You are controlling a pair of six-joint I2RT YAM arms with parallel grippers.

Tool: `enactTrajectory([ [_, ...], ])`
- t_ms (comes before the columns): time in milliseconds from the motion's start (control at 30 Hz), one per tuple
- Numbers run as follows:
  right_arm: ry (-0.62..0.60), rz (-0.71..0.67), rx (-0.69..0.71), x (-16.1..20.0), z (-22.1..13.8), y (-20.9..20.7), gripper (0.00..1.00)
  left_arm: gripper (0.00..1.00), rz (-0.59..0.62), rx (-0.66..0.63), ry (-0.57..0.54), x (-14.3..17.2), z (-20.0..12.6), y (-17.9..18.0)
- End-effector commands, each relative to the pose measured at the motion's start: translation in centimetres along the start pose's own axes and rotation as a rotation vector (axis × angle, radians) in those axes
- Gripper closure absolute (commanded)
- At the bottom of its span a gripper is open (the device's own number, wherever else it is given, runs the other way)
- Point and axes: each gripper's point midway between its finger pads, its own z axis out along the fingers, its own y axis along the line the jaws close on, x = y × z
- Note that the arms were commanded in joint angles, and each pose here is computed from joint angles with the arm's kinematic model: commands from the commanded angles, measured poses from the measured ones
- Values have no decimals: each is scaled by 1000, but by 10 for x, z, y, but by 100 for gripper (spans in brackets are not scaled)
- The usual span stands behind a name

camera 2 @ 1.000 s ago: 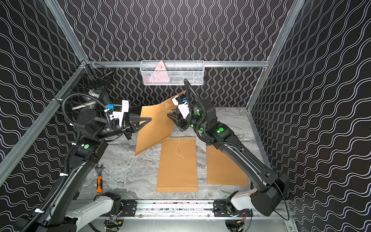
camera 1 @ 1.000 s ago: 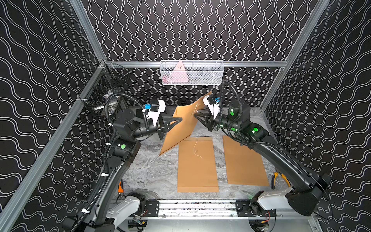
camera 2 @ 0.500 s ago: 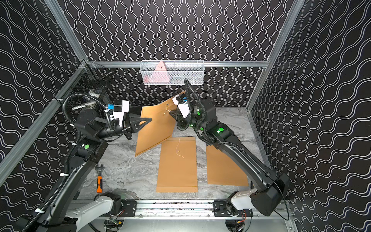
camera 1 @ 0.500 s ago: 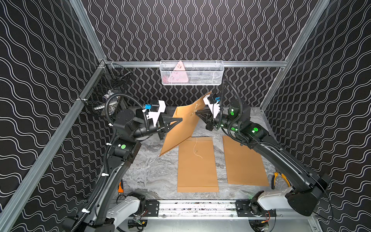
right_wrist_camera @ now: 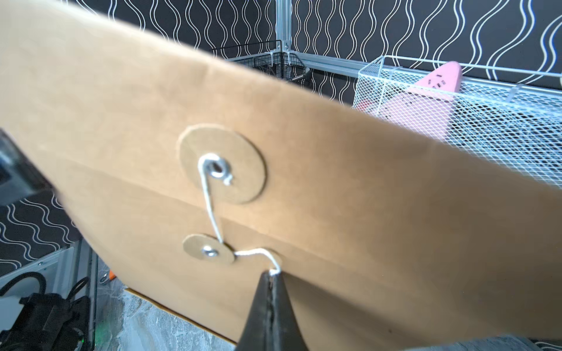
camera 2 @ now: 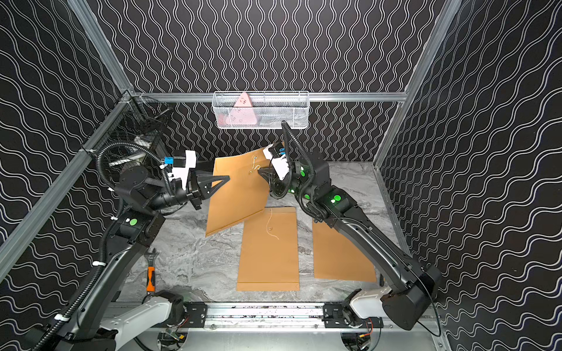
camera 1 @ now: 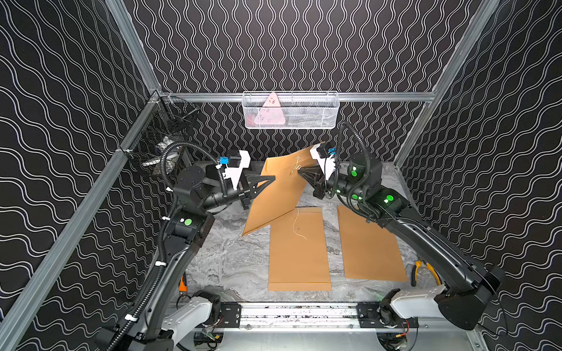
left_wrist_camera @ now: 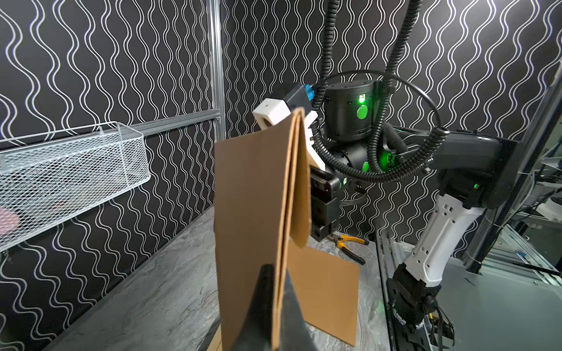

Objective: Open the file bag

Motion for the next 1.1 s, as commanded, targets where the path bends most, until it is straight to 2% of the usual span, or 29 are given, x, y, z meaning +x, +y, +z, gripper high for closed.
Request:
enactTrajectory([
  [0,-17,-2,-3,-4,-5,2,100,100,28,-32,-39,-10,-1,5],
  [233,17,8,-62,5,-12,15,100,100,42,-77,-60,-12,-2,11],
  [500,76,7,-230,18,-22,48,100,100,79,-90,-77,-17,-2,13],
  [767,111,14,-205,27,-21,45,100,100,110,-66,-100,-19,-3,8],
  [900,87,0,-124,25,-25,33,84,100,137,-73,-94,-18,-5,7],
  [1067,87,-34,-68,20,-29,22,73,100,178,-69,-82,-19,-7,2],
])
